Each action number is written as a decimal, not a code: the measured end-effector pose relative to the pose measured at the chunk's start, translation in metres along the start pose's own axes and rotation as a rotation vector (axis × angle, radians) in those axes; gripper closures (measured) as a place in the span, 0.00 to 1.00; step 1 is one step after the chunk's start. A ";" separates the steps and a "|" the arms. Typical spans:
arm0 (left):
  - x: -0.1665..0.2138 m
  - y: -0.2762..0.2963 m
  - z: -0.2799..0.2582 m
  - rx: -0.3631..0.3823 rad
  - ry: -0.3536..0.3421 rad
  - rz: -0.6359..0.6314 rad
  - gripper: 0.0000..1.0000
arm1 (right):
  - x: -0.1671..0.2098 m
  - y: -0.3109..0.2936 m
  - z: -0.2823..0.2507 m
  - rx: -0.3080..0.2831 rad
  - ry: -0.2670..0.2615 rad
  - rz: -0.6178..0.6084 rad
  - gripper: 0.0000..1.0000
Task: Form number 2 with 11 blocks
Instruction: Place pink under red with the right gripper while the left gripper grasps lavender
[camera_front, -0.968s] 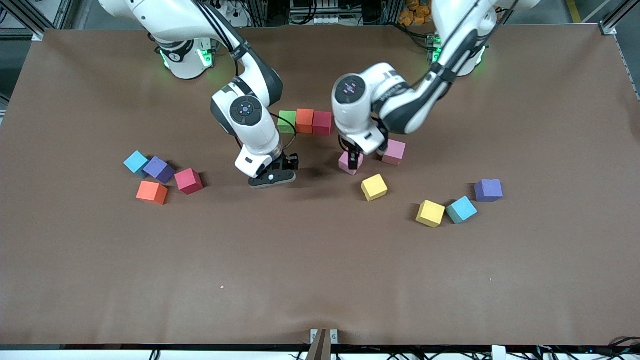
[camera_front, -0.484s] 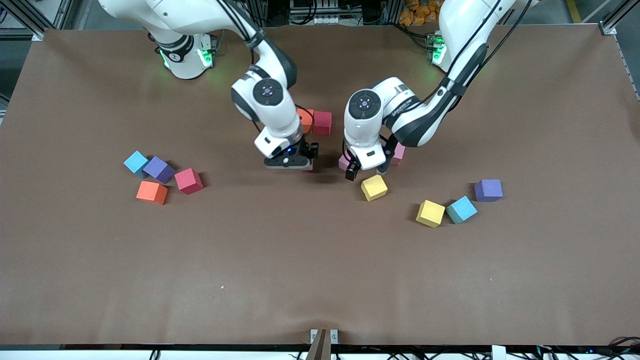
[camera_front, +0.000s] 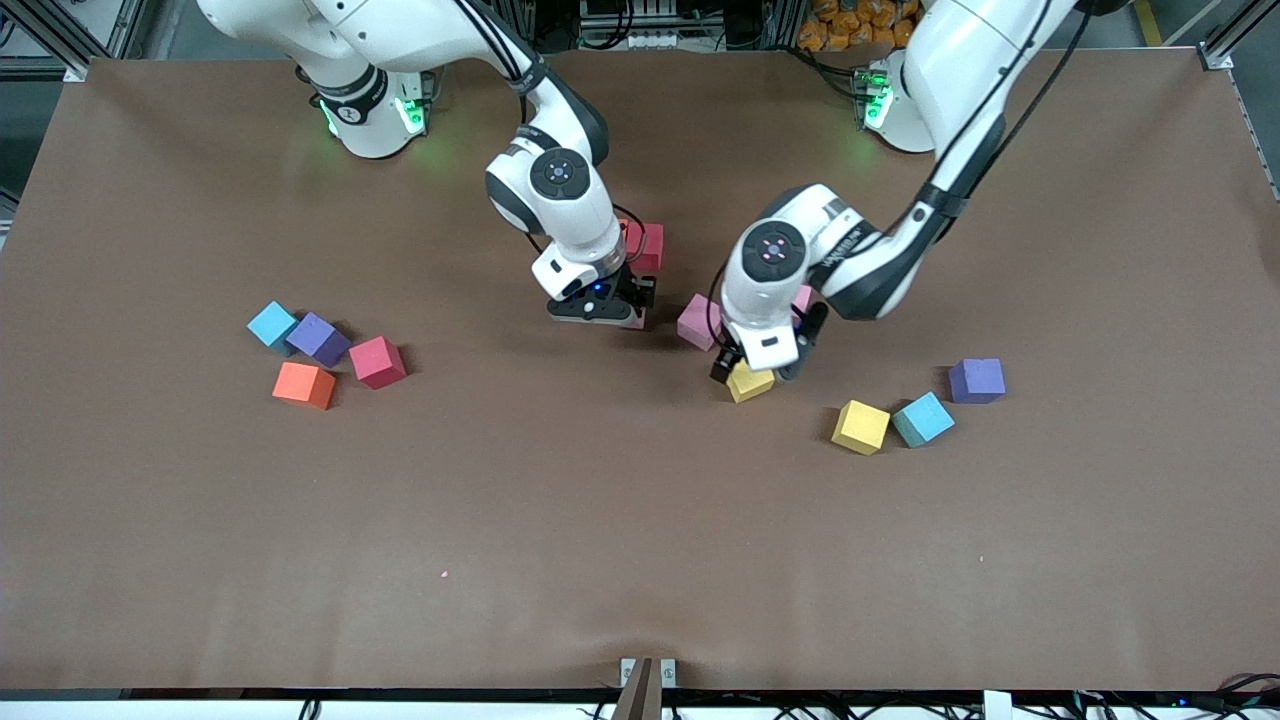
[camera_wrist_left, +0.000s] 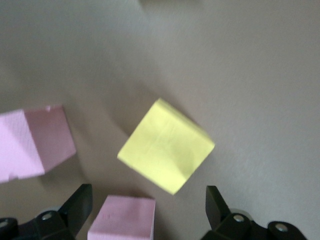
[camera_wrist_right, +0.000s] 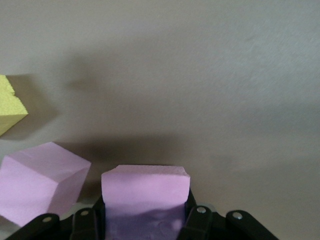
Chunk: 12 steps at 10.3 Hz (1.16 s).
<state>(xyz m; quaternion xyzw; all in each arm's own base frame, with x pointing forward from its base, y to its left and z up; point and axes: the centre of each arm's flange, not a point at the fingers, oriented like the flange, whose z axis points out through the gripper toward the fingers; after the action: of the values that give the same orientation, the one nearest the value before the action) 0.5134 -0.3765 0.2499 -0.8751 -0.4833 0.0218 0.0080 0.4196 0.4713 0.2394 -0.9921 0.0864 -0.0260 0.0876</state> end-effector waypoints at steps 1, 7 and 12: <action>0.007 0.000 0.000 0.001 -0.001 0.049 0.00 | -0.007 -0.004 0.004 0.004 -0.003 0.009 0.44; 0.021 0.001 0.002 0.005 -0.013 0.140 0.00 | -0.034 -0.007 0.033 -0.052 0.005 0.008 0.44; 0.020 0.001 0.003 0.007 -0.024 0.130 0.00 | -0.047 -0.014 0.035 -0.103 0.010 -0.026 0.44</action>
<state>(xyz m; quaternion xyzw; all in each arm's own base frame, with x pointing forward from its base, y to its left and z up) 0.5245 -0.3598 0.2466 -0.9044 -0.4252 0.0346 0.0039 0.3780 0.4986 0.2061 -0.9961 0.0752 -0.0278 0.0356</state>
